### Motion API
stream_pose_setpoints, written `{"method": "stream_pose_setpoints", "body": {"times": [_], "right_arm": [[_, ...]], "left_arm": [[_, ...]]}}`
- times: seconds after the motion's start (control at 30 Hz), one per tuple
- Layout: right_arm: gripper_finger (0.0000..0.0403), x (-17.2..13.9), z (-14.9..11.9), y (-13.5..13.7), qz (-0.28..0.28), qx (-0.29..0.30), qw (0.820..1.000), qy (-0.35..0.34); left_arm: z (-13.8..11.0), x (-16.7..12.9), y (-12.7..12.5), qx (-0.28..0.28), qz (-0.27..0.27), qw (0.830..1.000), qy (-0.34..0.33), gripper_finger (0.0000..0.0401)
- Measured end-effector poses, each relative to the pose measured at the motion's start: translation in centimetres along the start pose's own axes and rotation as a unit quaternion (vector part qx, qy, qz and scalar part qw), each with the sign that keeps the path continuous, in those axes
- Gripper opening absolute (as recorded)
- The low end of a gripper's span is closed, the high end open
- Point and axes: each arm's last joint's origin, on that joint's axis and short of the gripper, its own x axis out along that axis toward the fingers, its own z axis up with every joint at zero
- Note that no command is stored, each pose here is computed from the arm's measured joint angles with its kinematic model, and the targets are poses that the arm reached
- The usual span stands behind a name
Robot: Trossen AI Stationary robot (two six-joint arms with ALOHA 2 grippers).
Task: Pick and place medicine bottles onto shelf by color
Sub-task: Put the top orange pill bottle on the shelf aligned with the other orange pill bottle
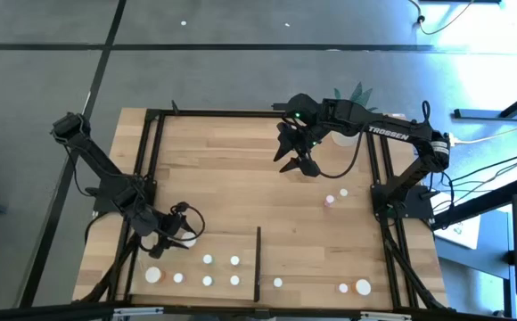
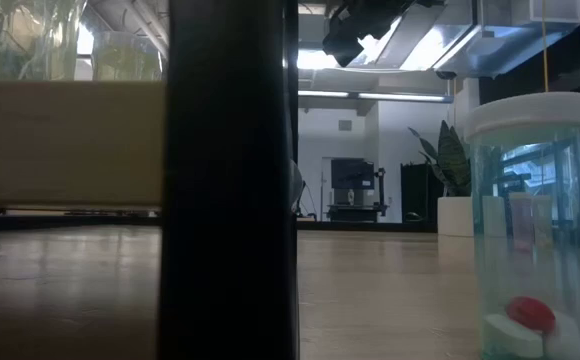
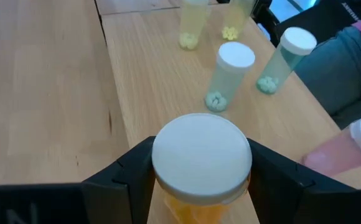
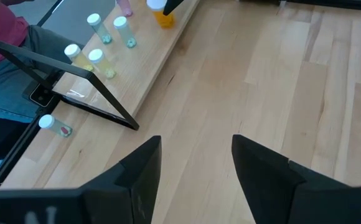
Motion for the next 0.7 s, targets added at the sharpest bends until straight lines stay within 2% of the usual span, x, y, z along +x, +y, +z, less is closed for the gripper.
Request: {"method": "stream_pose_setpoints", "body": {"times": [0.23, 0.7], "right_arm": [[0.0198, 0.00, 0.00, 0.00, 0.000, 0.000, 1.000, 0.000], [0.0198, 0.00, 0.00, 0.00, 0.000, 0.000, 1.000, 0.000]], "left_arm": [[-0.11, 0.25, -0.04, 0.001, 0.002, 1.000, 0.005, 0.0214], [-0.16, 0.26, -0.16, -0.006, -0.007, 1.000, 0.009, 0.0286]]}}
